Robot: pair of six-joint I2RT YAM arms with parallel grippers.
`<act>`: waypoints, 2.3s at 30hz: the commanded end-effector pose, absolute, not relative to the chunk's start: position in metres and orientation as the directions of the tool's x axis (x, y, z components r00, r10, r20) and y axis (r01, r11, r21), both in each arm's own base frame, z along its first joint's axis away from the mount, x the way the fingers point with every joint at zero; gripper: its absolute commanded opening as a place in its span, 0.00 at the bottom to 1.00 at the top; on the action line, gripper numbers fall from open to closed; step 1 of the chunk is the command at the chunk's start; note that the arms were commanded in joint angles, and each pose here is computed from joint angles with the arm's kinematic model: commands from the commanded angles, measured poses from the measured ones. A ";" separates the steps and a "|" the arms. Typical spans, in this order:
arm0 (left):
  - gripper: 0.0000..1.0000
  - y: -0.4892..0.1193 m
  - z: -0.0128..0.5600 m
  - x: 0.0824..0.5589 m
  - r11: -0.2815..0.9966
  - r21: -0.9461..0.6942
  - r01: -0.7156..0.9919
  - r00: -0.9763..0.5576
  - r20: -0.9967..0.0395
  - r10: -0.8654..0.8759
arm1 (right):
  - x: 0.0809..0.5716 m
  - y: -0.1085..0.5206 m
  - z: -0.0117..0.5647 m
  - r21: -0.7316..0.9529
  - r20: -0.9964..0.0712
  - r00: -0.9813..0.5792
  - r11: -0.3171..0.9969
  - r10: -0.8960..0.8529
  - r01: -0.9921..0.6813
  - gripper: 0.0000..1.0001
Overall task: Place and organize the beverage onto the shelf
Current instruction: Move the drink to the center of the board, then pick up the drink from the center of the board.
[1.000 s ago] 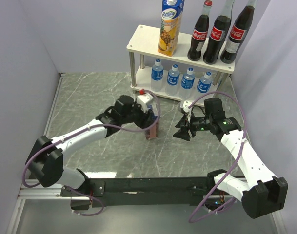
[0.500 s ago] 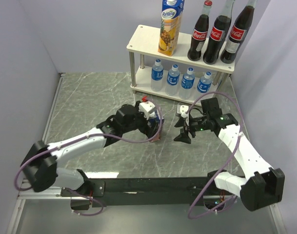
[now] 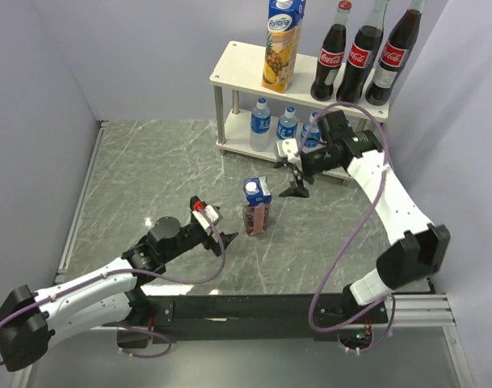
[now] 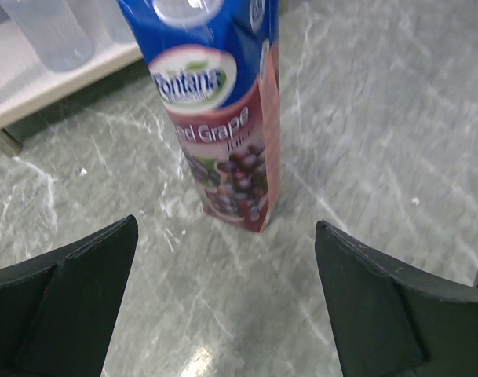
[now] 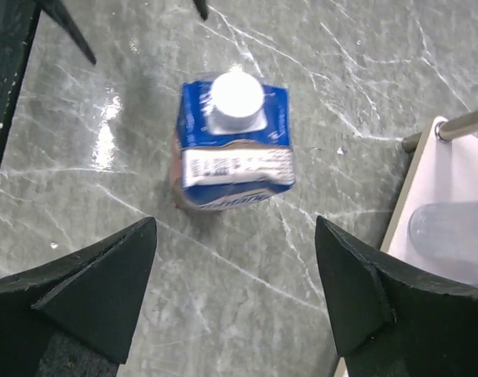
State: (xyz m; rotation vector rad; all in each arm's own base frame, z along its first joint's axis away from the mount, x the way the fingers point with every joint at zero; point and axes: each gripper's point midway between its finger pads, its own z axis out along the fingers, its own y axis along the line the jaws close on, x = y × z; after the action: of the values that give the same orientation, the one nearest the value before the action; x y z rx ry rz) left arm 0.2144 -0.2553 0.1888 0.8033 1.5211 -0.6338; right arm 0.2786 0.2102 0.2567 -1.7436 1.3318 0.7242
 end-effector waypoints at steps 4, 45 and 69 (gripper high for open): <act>1.00 -0.271 0.199 0.226 0.558 0.220 0.800 0.153 -0.974 0.164 | 0.283 0.227 0.267 -0.201 -0.795 0.259 -0.165 -0.548 -0.966 0.89; 0.99 -0.290 0.170 0.250 0.424 0.181 0.887 0.165 -0.984 0.073 | 0.272 0.269 0.282 -0.152 -0.785 0.226 -0.175 -0.577 -0.973 0.00; 0.99 -0.340 0.170 0.256 0.211 0.117 0.971 0.108 -0.993 0.057 | 0.223 0.260 0.343 -0.224 -0.836 0.311 -0.237 -0.452 -0.946 0.00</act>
State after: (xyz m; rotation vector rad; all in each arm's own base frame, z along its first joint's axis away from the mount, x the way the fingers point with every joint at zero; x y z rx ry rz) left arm 0.2542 -0.3303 0.1457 1.1332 1.3287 -0.9073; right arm 0.2521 0.2422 0.2532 -1.9309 1.6007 0.7861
